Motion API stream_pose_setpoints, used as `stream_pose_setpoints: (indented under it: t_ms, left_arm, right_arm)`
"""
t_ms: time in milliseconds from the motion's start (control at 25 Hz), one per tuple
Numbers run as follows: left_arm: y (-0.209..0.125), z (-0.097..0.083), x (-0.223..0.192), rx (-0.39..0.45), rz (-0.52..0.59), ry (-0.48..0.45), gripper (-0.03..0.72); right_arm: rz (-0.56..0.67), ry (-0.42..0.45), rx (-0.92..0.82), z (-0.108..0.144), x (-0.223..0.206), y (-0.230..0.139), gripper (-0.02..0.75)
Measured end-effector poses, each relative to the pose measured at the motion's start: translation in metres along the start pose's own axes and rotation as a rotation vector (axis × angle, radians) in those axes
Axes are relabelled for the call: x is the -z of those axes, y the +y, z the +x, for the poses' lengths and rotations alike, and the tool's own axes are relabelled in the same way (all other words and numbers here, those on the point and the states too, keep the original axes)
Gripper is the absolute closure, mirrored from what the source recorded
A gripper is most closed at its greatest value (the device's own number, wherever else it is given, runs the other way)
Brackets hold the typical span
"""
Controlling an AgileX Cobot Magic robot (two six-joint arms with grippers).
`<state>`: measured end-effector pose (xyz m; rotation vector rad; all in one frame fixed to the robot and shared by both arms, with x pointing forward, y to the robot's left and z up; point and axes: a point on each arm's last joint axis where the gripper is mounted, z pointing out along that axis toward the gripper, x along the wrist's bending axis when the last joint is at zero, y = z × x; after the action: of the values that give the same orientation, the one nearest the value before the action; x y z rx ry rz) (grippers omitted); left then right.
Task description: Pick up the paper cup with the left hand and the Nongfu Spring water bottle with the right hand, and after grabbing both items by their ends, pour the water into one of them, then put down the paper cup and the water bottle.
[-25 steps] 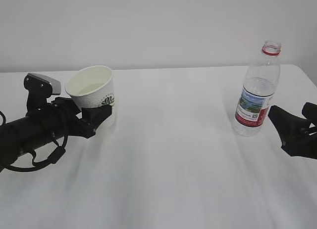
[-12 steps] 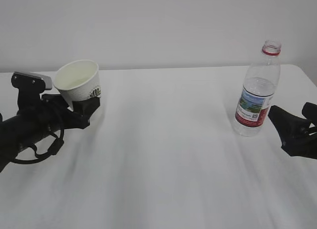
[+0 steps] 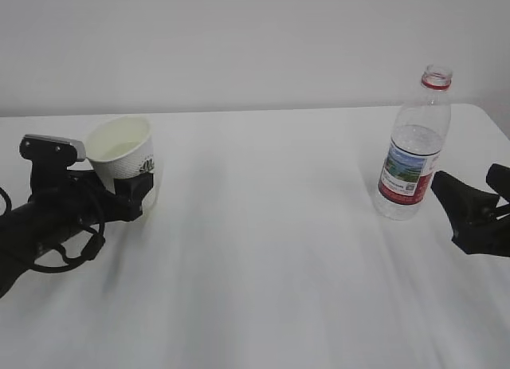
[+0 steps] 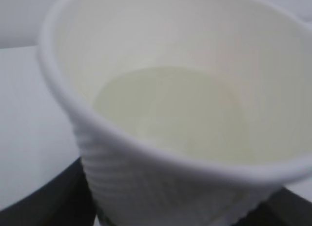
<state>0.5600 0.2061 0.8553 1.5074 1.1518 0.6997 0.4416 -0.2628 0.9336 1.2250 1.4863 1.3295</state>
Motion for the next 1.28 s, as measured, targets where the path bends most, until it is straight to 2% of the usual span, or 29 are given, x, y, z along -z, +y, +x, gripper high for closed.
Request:
stream_pose_setpoints:
  t_ms: [680, 960, 1280]
  left_arm:
    - [-0.0083, 0.0042, -0.0011, 0.019, 0.020, 0.037, 0.178]
    - [-0.0068, 0.0038, -0.0011, 0.018, 0.003, 0.033, 0.019]
    - [-0.0081, 0.0031, 0.0013, 0.017, 0.002, 0.028, -0.002]
  right_arm:
    - [0.000, 0.000, 0.002, 0.0000, 0.0000, 0.0000, 0.144]
    - [0.000, 0.000, 0.002, 0.0000, 0.0000, 0.0000, 0.144]
    - [0.000, 0.000, 0.002, 0.0000, 0.0000, 0.0000, 0.144]
